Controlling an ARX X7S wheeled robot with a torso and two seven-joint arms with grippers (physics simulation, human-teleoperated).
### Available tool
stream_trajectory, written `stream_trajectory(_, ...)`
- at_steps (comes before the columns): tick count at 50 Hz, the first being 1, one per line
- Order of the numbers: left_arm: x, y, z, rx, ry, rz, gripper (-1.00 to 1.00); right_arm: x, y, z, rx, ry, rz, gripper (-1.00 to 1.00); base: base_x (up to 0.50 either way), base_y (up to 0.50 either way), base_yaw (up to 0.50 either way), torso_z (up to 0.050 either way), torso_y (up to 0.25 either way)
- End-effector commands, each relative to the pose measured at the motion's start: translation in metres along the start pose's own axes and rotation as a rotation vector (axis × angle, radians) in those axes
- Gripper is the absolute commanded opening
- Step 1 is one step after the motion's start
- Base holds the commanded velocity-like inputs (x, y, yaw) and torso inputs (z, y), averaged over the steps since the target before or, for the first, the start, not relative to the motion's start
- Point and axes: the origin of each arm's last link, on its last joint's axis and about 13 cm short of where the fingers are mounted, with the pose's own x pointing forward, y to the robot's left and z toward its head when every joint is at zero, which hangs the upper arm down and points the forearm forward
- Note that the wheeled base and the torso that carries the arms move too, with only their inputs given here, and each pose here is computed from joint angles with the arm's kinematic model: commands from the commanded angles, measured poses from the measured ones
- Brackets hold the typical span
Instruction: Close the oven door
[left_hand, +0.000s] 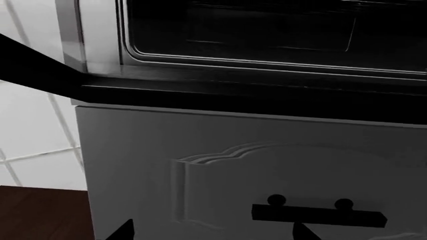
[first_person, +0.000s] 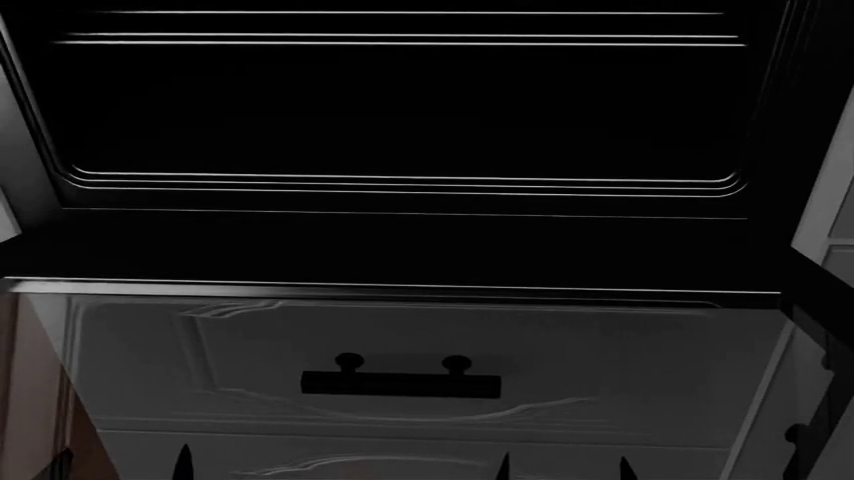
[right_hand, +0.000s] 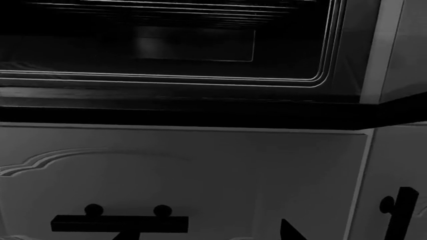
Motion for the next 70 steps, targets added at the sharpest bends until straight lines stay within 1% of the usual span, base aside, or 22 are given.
stream_trajectory(1,-0.008,0.005,0.045,-0.066,-0.025,-0.001,1.00,-0.008,-0.003,0.036,-0.047,-0.085,0.002,1.00,0.00,0.00,0.00,0.000,0.000)
stream_trajectory(3,-0.015,0.004,0.069,-0.053,-0.071,-0.008,1.00,-0.009,-0.003,0.053,-0.053,-0.101,0.009,1.00,0.00,0.00,0.00,0.000,0.000)
stream_trajectory(11,-0.018,0.001,0.130,-0.033,-0.159,-0.024,1.00,-0.008,-0.011,0.091,-0.055,-0.150,0.008,1.00,0.00,0.00,0.00,0.000,0.000)
stream_trajectory(12,-0.017,0.001,0.132,-0.005,-0.149,-0.012,1.00,-0.007,-0.011,0.094,-0.063,-0.154,0.005,1.00,0.00,0.00,0.00,0.000,0.000)
stream_trajectory(19,-0.011,-0.003,0.162,0.010,-0.126,-0.006,1.00,-0.003,-0.017,0.141,-0.092,-0.224,-0.005,1.00,0.00,0.00,0.00,0.000,0.000)
stream_trajectory(20,-0.006,-0.004,0.165,0.019,-0.087,0.001,1.00,-0.002,-0.017,0.145,-0.098,-0.236,-0.005,1.00,0.00,0.00,0.00,0.000,0.000)
stream_trajectory(21,-0.003,-0.005,0.173,-0.022,-0.083,-0.018,1.00,-0.001,-0.016,0.152,-0.100,-0.246,0.002,1.00,0.00,0.00,0.00,0.000,0.000)
stream_trajectory(30,0.008,-0.015,0.244,0.016,-0.187,-0.025,1.00,0.015,-0.019,0.208,-0.103,-0.293,0.024,1.00,0.00,0.00,0.00,0.000,0.000)
stream_trajectory(31,0.013,-0.017,0.256,0.018,-0.199,-0.023,1.00,0.020,-0.019,0.224,-0.099,-0.305,0.017,1.00,0.00,0.00,0.00,0.000,0.000)
stream_trajectory(33,0.014,-0.018,0.260,0.019,-0.206,-0.027,1.00,0.021,-0.019,0.228,-0.103,-0.310,0.016,1.00,0.00,0.00,0.00,0.000,0.000)
stream_trajectory(35,0.027,-0.022,0.285,0.028,-0.230,-0.034,1.00,0.032,-0.019,0.253,-0.123,-0.336,0.027,1.00,0.00,0.00,0.00,0.000,0.000)
stream_trajectory(42,0.055,-0.026,0.304,0.021,-0.237,-0.027,1.00,0.061,-0.022,0.273,-0.132,-0.337,0.009,1.00,0.00,0.00,0.00,0.000,0.000)
stream_trajectory(46,0.072,-0.025,0.325,0.033,-0.253,-0.009,1.00,0.075,-0.021,0.302,-0.160,-0.371,0.027,1.00,0.00,0.00,0.00,0.000,0.000)
stream_trajectory(50,0.079,-0.026,0.349,0.029,-0.275,0.001,1.00,0.091,-0.020,0.332,-0.141,-0.385,0.039,1.00,0.00,0.00,0.00,0.000,0.000)
stream_trajectory(53,0.088,-0.029,0.369,-0.017,-0.240,-0.025,1.00,0.107,-0.020,0.354,-0.098,-0.360,0.052,1.00,0.00,0.00,0.00,0.000,0.000)
stream_trajectory(56,0.098,-0.032,0.384,0.013,-0.244,-0.015,1.00,0.118,-0.022,0.370,-0.077,-0.367,0.061,1.00,0.00,0.00,0.00,0.000,0.000)
stream_trajectory(57,0.102,-0.034,0.387,0.007,-0.229,-0.025,1.00,0.121,-0.022,0.375,-0.118,-0.378,0.038,1.00,0.00,0.00,0.00,0.000,0.000)
stream_trajectory(59,0.110,-0.038,0.392,-0.001,-0.203,-0.039,1.00,0.128,-0.023,0.379,-0.124,-0.365,0.026,1.00,0.00,0.00,0.00,0.000,0.000)
stream_trajectory(63,0.137,-0.048,0.407,0.067,-0.198,-0.026,1.00,0.162,-0.026,0.381,-0.163,-0.333,-0.001,1.00,0.00,0.00,0.00,0.000,0.000)
stream_trajectory(65,0.153,-0.052,0.404,0.084,-0.183,-0.012,1.00,0.181,-0.026,0.378,-0.194,-0.284,-0.024,1.00,0.00,0.00,0.00,0.000,0.000)
stream_trajectory(67,0.164,-0.053,0.404,0.076,-0.148,-0.013,1.00,0.194,-0.025,0.380,-0.134,-0.236,-0.018,1.00,0.00,0.00,0.00,0.000,0.000)
stream_trajectory(70,0.177,-0.055,0.410,0.107,-0.125,-0.010,1.00,0.208,-0.028,0.390,-0.130,-0.213,-0.048,1.00,0.00,0.00,0.00,0.000,0.000)
